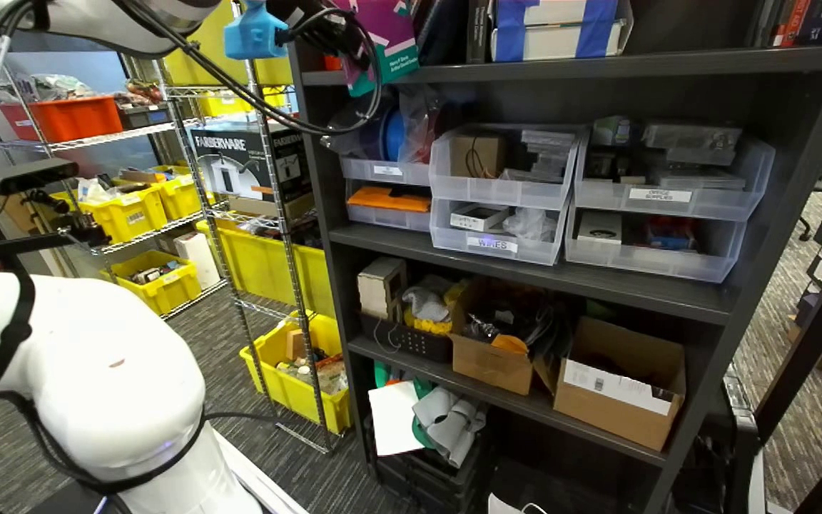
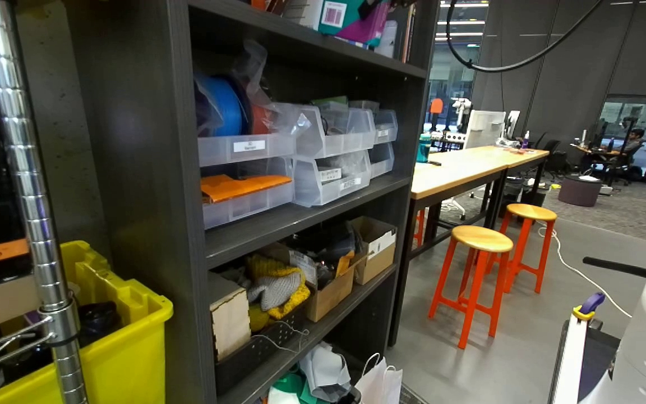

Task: Move the green and purple book to the right side of the shelf.

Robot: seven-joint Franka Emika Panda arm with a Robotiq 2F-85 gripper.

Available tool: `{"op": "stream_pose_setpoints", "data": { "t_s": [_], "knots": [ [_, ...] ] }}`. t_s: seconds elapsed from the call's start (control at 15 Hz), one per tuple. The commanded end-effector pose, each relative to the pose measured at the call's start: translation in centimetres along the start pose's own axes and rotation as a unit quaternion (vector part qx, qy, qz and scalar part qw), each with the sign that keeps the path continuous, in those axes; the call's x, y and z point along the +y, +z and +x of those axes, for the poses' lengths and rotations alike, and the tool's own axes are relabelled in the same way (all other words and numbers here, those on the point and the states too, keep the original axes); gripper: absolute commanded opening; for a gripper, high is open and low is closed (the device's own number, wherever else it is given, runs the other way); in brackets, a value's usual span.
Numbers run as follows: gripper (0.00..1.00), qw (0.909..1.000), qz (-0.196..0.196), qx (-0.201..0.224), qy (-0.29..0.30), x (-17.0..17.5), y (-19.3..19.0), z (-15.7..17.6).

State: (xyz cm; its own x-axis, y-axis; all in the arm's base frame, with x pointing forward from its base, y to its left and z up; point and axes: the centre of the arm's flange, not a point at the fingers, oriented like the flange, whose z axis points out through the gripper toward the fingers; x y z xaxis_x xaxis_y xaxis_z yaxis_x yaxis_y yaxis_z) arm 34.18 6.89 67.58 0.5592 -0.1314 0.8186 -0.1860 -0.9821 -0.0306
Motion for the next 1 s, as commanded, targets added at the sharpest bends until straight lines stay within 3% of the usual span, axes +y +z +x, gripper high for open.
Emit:
{"op": "stream_pose_setpoints", "data": {
  "t_s": [0.0,0.47,0.93],
  "knots": [
    [0.06,0.9997,0.0,-0.019,0.012,-0.2,-0.4,-1.6],
    [0.06,0.9996,0.0,-0.024,0.017,-0.4,-1.0,-2.4],
    [0.06,0.9957,-0.024,-0.083,0.034,0.9,0.2,-5.5]
  ]
}}
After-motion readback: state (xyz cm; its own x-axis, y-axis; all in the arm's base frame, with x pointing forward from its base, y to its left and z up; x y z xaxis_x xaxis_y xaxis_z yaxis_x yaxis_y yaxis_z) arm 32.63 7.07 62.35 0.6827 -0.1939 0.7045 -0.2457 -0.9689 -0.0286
